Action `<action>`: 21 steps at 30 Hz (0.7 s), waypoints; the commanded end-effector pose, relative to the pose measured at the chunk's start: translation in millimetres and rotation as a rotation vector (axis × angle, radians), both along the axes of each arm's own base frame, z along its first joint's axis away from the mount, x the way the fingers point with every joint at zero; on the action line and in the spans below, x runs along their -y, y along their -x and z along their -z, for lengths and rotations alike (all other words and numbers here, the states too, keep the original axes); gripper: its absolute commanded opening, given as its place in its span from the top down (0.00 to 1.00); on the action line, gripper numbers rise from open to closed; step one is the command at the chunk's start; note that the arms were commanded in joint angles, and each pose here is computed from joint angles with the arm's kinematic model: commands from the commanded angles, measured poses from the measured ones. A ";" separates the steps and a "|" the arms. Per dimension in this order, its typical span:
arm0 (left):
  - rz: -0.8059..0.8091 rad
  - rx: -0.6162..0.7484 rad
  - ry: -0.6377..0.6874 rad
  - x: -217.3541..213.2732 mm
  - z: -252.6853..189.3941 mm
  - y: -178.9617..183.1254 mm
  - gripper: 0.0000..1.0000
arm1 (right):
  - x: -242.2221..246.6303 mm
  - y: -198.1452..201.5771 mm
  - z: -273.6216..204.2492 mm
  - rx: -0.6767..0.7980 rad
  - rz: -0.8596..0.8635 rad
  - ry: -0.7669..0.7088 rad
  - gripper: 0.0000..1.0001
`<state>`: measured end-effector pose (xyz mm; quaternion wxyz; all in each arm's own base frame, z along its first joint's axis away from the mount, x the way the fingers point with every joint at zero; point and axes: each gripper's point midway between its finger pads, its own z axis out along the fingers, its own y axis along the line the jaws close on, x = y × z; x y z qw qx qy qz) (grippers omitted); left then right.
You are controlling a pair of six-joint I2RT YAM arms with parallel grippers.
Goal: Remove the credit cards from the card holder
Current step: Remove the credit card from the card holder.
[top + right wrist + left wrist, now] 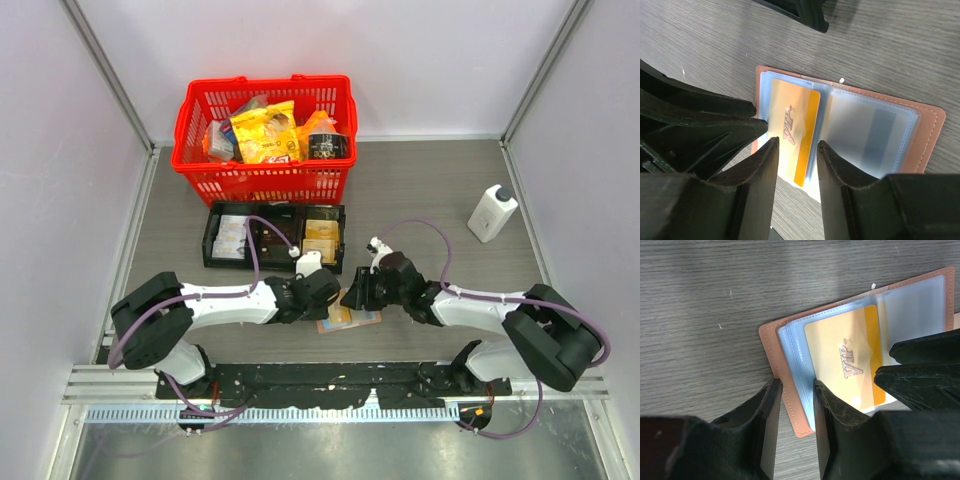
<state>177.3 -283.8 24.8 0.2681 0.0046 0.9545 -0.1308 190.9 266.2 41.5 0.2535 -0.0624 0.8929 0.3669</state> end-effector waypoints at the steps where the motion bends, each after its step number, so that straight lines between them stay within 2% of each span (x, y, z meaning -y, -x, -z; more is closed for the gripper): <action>1: 0.001 -0.015 -0.005 2.3 2.7 -0.9 0.65 | -6.5 -5.8 -5.0 0.025 -0.002 -0.055 0.60; 4: -0.004 -0.023 -0.010 -0.9 5.8 1.2 0.65 | -7.7 -3.6 -4.1 0.014 -0.012 -0.087 0.65; 21: -0.028 -0.054 0.004 -11.1 14.5 7.7 0.72 | -9.9 1.2 -0.9 -0.034 -0.055 -0.225 0.70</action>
